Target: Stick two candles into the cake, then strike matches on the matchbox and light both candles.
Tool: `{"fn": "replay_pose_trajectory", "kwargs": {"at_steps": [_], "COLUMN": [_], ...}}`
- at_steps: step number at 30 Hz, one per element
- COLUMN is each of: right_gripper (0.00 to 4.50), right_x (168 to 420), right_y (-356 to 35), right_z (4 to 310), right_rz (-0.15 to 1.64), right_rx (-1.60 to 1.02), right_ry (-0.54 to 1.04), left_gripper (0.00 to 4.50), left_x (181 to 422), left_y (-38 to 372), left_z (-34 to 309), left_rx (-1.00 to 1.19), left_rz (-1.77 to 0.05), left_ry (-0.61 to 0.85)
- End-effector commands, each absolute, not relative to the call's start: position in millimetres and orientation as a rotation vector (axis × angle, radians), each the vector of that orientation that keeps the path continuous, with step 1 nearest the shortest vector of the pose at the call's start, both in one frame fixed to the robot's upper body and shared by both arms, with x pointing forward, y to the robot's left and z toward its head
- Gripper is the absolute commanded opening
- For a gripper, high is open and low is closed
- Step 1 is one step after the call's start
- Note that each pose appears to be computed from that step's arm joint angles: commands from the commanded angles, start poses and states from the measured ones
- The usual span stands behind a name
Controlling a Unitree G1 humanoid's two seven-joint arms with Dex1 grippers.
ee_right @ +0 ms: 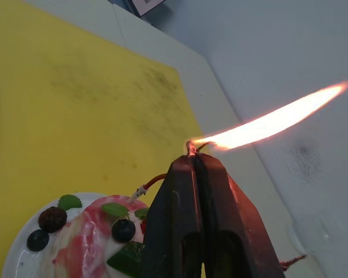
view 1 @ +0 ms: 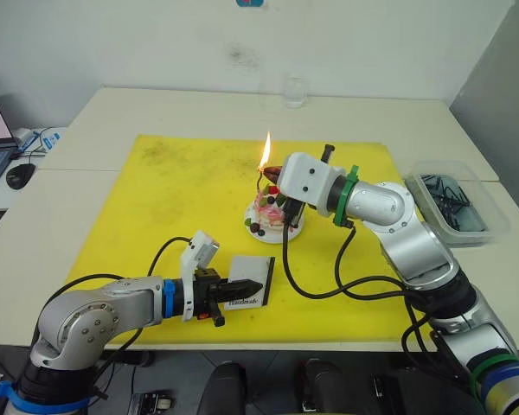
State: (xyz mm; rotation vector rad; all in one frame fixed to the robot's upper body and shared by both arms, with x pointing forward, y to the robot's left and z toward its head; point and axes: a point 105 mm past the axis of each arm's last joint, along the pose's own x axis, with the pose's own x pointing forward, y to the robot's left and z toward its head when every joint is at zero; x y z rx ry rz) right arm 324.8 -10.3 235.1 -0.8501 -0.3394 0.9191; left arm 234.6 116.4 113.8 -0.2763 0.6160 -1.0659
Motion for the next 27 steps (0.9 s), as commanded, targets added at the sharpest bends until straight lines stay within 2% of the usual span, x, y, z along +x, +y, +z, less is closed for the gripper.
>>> {"fn": "replay_pose_trajectory", "kwargs": {"at_steps": [1,27], "right_gripper": [0.02,0.02], "right_x": [320.5,328.0], "right_y": [-8.3,-6.3], "right_z": [246.3,241.6], "right_rz": [0.916,0.907], "right_rx": [-0.853,-0.785], "right_ry": [-0.385,-0.340], "left_gripper": [0.00,0.00], "left_x": [234.5,234.5], "left_y": [111.7,109.5], "left_z": [121.0,119.7], "left_rx": [-0.262,-0.262], "left_rz": [-1.093,-1.100], "left_ry": [0.577,0.576]}}
